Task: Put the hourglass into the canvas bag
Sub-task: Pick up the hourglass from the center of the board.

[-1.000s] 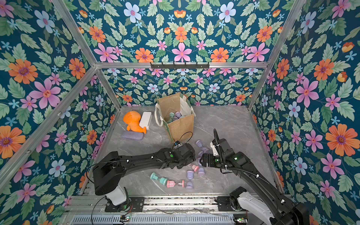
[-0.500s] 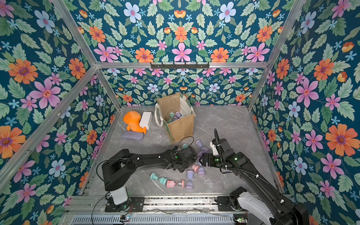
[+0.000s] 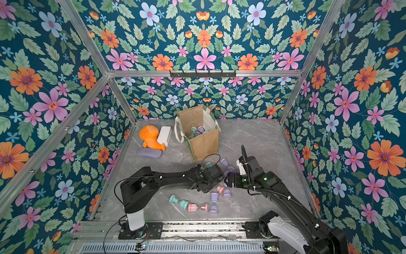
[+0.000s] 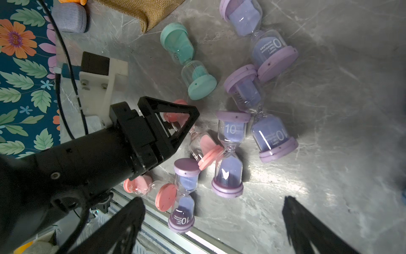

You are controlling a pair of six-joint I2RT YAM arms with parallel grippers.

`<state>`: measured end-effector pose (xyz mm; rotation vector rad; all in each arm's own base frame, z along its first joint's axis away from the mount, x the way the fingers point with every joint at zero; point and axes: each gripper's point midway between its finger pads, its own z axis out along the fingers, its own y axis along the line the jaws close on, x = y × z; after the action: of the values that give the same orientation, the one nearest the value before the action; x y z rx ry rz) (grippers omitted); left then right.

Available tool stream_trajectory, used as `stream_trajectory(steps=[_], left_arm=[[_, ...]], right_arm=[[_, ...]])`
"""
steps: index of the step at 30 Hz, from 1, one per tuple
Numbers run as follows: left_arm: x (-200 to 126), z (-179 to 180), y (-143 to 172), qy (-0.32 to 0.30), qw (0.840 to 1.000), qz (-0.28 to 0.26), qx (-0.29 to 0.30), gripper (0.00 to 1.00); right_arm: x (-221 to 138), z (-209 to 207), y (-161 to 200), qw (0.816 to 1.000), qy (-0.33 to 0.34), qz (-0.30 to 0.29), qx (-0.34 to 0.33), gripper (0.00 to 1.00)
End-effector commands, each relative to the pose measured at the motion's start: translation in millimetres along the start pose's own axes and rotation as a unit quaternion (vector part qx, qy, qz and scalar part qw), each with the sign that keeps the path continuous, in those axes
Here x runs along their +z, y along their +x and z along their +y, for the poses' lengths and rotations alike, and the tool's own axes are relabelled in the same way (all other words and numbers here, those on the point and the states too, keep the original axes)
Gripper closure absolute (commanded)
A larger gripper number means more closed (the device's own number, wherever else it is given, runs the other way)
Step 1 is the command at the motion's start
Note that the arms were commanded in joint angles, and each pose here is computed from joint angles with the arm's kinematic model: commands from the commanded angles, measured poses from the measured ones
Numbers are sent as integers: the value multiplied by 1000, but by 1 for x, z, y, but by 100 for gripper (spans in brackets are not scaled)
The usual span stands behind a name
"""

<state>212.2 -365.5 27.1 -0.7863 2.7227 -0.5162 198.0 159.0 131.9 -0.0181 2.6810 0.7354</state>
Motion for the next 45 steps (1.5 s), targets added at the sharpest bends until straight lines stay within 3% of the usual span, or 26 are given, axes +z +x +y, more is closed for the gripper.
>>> stream_trajectory(steps=[1, 13, 24, 36, 40, 45], left_arm=[[3, 9, -2, -18, 1000, -4, 5, 47], [1, 6, -8, -1, 1000, -14, -13, 59], [-22, -10, -26, 47, 998, -41, -31, 62], [-99, -11, -80, 80, 983, -163, -11, 64], [-135, -21, -98, 101, 973, -204, 24, 70], [-183, -47, -114, 130, 957, -244, 84, 70]], right_arm=[[0, 1, -1, 1000, -3, -2, 0, 1], [-3, 2, -4, 1000, -1, -7, 1, 1], [-16, 15, -16, 1000, -14, -24, -11, 1], [-35, 48, -39, 996, -66, -50, -33, 1], [-43, 63, -50, 993, -88, -62, -37, 1], [-51, 82, -67, 989, -119, -79, -40, 1]])
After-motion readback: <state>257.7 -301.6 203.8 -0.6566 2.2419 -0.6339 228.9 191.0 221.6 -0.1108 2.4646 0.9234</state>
